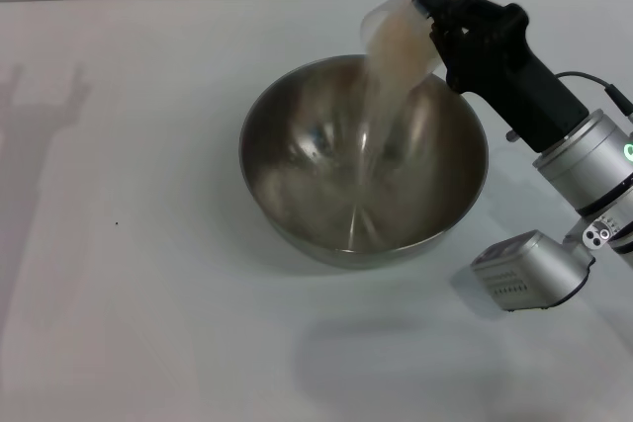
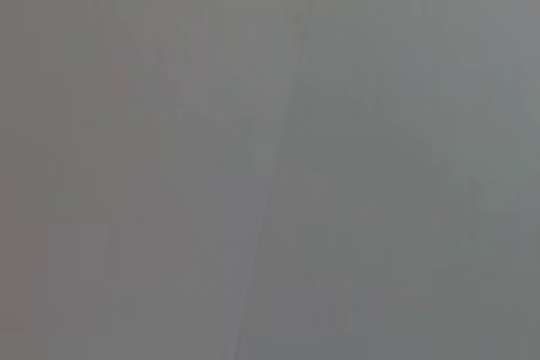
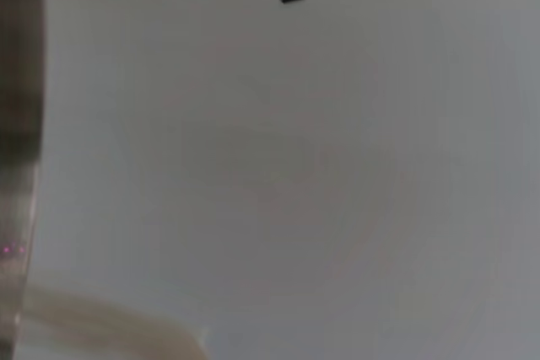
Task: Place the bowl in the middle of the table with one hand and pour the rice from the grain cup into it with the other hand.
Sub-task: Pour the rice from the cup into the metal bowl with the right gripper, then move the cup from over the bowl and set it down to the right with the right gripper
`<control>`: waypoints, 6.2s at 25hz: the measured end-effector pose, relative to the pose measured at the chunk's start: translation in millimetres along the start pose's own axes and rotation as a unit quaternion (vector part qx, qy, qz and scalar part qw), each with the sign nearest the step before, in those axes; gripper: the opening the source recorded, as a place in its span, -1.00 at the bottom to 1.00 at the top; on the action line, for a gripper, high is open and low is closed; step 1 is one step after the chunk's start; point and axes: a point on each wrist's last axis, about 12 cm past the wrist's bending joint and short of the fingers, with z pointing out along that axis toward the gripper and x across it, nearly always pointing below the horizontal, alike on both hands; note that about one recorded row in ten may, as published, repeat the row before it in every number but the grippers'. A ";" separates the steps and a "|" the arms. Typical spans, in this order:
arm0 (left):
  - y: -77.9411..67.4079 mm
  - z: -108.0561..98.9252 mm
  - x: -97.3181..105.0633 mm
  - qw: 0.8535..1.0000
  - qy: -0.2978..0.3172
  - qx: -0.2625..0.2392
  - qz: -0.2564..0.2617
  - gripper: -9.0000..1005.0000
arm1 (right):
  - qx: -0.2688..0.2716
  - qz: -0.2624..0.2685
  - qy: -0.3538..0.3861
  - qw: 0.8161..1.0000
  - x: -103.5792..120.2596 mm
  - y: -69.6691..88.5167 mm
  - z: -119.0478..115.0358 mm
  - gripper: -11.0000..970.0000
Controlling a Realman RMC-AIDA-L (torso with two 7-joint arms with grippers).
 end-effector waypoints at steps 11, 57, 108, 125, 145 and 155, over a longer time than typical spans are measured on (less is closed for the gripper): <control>0.5 -1.5 -0.3 1.000 -0.001 -0.002 -0.001 0.72 | 0.013 -0.095 -0.067 0.993 -5.4 -3.4 1.9 -0.95; -1.6 1.1 -0.8 1.000 -0.003 0.002 -0.017 0.72 | 0.017 -0.198 -0.112 0.974 -16.0 0.0 -9.6 -0.95; -2.0 -1.2 -1.5 1.000 -0.007 0.004 -0.017 0.72 | 0.185 0.345 0.131 0.911 4.0 -29.6 -29.7 -0.96; -1.8 -3.2 -4.2 1.000 -0.017 0.008 -0.021 0.72 | 0.215 0.641 0.208 0.707 25.2 -5.3 -48.6 -0.95; -2.0 -3.7 -5.8 0.999 -0.023 0.010 -0.021 0.72 | 0.095 0.686 0.311 0.651 33.2 35.0 -39.8 -0.95; -2.6 -2.5 -7.4 0.999 -0.028 0.012 -0.022 0.72 | 0.063 0.677 0.334 0.653 40.4 43.3 -42.4 -0.95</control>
